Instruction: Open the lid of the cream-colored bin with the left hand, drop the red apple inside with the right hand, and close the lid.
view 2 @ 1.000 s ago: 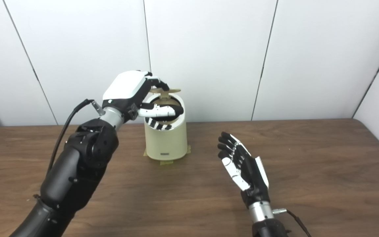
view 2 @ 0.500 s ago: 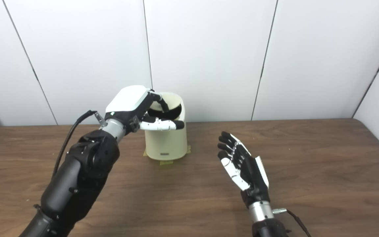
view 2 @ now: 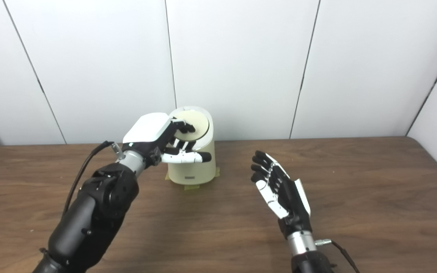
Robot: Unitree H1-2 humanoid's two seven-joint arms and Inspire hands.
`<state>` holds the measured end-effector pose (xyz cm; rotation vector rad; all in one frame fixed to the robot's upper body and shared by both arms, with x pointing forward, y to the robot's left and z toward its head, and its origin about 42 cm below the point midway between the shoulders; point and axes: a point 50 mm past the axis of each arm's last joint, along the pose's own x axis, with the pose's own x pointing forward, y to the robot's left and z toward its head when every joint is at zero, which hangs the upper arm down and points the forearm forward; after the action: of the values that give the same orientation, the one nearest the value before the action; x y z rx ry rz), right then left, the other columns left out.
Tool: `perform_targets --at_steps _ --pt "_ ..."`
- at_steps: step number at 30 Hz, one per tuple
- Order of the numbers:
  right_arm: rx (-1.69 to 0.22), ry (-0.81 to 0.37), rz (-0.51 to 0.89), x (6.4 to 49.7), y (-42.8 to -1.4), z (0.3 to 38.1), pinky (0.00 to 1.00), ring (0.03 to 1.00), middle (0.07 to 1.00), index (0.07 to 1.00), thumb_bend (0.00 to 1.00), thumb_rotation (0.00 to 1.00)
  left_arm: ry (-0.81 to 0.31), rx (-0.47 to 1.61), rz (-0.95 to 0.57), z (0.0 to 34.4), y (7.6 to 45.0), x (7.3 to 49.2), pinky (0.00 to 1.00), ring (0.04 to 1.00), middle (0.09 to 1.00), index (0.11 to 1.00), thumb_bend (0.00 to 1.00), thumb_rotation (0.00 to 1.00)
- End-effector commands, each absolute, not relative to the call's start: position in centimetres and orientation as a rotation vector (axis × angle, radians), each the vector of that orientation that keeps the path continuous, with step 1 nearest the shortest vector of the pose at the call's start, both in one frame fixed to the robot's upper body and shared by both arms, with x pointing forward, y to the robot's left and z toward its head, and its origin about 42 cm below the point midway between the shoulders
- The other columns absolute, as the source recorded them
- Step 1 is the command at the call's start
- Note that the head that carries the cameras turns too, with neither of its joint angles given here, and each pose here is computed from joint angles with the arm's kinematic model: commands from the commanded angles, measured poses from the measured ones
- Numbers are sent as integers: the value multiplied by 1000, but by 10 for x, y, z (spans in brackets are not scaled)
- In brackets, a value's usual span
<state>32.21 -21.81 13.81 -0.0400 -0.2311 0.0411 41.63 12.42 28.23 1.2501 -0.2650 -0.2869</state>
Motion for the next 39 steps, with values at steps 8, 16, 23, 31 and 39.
perform_targets --at_steps 8,16,23,31,39 --pt "-38 -295 54 329 -215 158 704 814 843 837 183 589 -283 1282 -261 286 126 422 1000 917 783 767 956 863" --pt "-32 -290 57 329 -214 159 717 824 849 841 185 565 -266 1293 -266 280 126 422 1000 908 776 761 962 849" --pt "-37 -294 56 329 -214 158 709 813 843 838 197 586 -288 1313 -255 280 127 422 1000 905 768 747 970 844" --pt "-36 -284 56 329 -214 159 708 813 843 836 200 577 -289 1338 -264 282 127 425 1000 910 767 755 979 867" --pt "-20 -277 55 329 -212 159 722 819 844 837 197 529 -254 1345 -283 269 128 425 1000 901 766 747 981 841"
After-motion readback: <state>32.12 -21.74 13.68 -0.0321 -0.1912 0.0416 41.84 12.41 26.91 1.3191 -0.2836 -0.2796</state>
